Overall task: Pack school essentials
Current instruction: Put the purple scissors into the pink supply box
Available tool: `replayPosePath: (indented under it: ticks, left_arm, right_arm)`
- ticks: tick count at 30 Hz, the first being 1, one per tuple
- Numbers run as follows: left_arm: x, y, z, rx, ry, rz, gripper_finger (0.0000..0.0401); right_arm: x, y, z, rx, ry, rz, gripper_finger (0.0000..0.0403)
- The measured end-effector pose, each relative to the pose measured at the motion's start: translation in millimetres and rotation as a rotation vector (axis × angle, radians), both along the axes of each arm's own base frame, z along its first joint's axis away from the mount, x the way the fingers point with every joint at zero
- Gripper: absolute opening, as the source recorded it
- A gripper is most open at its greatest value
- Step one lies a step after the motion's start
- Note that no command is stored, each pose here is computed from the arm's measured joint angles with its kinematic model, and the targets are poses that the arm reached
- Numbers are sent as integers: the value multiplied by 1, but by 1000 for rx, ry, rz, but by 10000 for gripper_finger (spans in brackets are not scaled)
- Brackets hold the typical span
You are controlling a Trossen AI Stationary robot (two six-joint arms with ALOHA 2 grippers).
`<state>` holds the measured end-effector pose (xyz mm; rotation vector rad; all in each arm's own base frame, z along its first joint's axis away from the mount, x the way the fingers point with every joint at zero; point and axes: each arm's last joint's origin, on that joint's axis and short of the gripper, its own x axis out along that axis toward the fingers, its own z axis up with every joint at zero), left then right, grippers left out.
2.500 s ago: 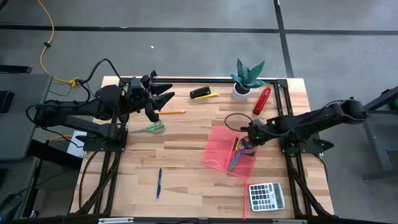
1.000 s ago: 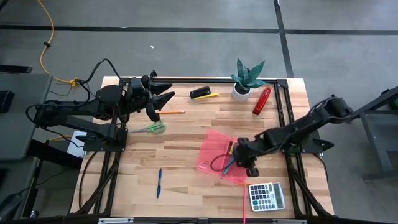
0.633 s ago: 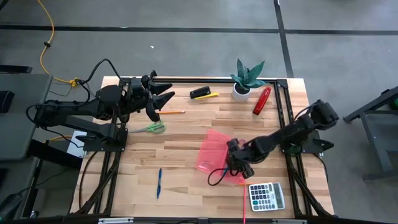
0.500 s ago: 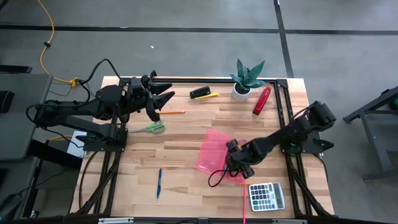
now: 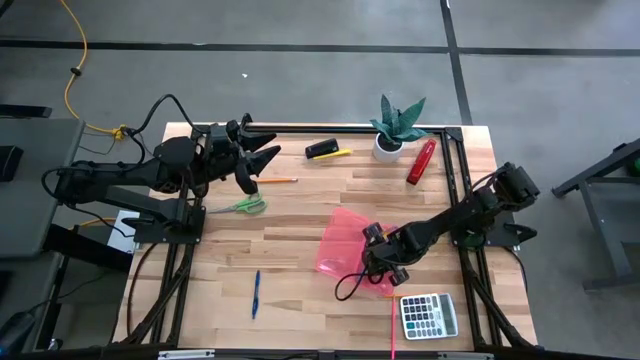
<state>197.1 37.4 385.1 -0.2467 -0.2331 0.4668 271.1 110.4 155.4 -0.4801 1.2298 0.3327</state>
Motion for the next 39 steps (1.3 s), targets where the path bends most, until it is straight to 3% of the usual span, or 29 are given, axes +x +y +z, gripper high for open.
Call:
replayPosePath:
  ticks: [7, 17, 28, 33, 39]
  left_arm:
    - [0, 0, 0, 0, 0, 0, 195]
    - [0, 0, 0, 0, 0, 0, 195]
    - [0, 0, 0, 1, 0, -1, 195]
    - [0, 0, 0, 1, 0, -1, 195]
    - [0, 0, 0, 1, 0, -1, 195]
  right_arm:
    - [0, 0, 0, -1, 2, 2, 68]
    - [9, 5, 20, 43, -17, -6, 48]
    - [9, 6, 44, 240, -111, -278, 47]
    - [16, 11, 46, 261, -184, -202, 47]
    - [11, 5, 32, 219, -123, -172, 46]
